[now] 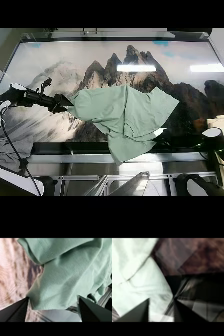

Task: Fold the shirts.

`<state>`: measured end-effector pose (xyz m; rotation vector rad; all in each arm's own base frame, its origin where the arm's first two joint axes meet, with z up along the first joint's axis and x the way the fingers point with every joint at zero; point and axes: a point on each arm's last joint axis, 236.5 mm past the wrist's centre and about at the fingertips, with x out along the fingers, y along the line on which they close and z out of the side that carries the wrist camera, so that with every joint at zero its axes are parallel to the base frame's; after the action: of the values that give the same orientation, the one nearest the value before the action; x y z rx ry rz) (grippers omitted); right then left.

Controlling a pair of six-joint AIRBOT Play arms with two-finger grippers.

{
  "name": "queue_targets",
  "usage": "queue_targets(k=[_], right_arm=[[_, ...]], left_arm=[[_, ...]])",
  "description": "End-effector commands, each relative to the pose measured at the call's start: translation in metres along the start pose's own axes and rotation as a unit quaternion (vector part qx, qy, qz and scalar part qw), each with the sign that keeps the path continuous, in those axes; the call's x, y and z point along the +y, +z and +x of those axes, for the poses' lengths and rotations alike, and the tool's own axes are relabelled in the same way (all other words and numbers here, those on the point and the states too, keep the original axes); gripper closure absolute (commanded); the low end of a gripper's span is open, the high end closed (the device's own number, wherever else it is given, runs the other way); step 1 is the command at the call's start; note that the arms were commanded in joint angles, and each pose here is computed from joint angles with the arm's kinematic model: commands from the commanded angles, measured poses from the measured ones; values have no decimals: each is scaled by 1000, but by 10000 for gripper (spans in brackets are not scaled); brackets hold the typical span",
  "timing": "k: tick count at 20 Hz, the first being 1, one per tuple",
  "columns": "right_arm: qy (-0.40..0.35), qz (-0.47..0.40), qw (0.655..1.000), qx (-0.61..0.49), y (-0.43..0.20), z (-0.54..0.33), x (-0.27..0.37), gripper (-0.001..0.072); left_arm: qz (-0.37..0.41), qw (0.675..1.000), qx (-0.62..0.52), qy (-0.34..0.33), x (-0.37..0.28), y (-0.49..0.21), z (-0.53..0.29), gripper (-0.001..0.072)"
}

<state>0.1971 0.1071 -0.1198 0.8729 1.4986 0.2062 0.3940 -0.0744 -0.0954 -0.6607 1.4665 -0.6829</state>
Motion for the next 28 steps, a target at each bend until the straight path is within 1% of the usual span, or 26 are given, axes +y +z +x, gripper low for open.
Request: queue_targets(k=[1,2,3,4,5,6,7,9,11,13,14,15,16,17,18,19,20,21,22,23,24,25,26,27,28], right_arm=[[11,-20,1000,17,-5,29,11,484],[14,-21,999,28,-10,34,12,486],[12,-27,999,37,-13,37,12,548],[12,-30,999,39,-15,37,12,686],[17,-30,999,39,-14,36,14,688],[23,-32,998,41,-15,34,19,689],[33,-41,998,46,-16,29,27,689],[67,-67,994,52,-16,14,55,689],[128,-110,985,45,-15,-15,105,690],[218,-177,960,12,-13,-70,178,690],[271,-218,937,-26,-13,-113,221,689],[319,-264,907,-78,-14,-162,261,690],[356,-324,864,-146,-21,-220,298,690],[368,-377,823,-211,-33,-272,325,689],[355,-433,780,-281,-49,-321,346,689],[328,-474,741,-344,-65,-360,360,688],[288,-509,701,-409,-80,-394,372,688],[249,-531,667,-460,-92,-418,379,687],[210,-541,641,-503,-100,-437,385,687],[175,-545,623,-532,-104,-449,387,687],[149,-545,610,-556,-106,-458,388,687],[148,-539,603,-569,-106,-465,389,688],[149,-535,599,-577,-104,-469,390,688],[148,-531,603,-577,-98,-470,389,688],[143,-522,614,-574,-84,-469,384,688]], left_arm=[[1,1000,3,1,0,-1,0,18],[1,1000,4,0,0,-2,0,18],[1,1000,4,-2,-1,-2,0,20],[0,1000,3,-3,-1,-1,0,167],[0,1000,3,-2,-1,-1,0,457],[2,1000,3,-2,-1,-1,0,708],[2,1000,3,-2,-1,-1,0,694],[1,1000,10,-9,-5,-4,-1,695],[12,1000,15,-18,-20,-9,-9,694],[40,997,-8,-59,-63,-8,-35,694],[68,992,-38,-97,-100,-5,-57,694],[106,981,-75,-145,-142,-3,-86,694],[156,958,-128,-202,-195,-6,-125,695],[213,926,-187,-250,-247,-15,-168,696],[282,878,-256,-289,-301,-34,-217,701],[342,828,-317,-310,-347,-60,-260,701],[393,775,-381,-315,-390,-94,-300,701],[424,735,-439,-294,-420,-123,-326,700],[442,701,-503,-245,-442,-146,-347,689],[448,671,-560,-187,-454,-160,-362,689],[436,647,-614,-121,-460,-169,-374,687],[426,630,-648,-53,-459,-172,-379,686],[412,628,-661,-1,-452,-169,-380,686],[403,639,-654,36,-440,-161,-376,686],[393,662,-637,44,-425,-149,-370,686]])
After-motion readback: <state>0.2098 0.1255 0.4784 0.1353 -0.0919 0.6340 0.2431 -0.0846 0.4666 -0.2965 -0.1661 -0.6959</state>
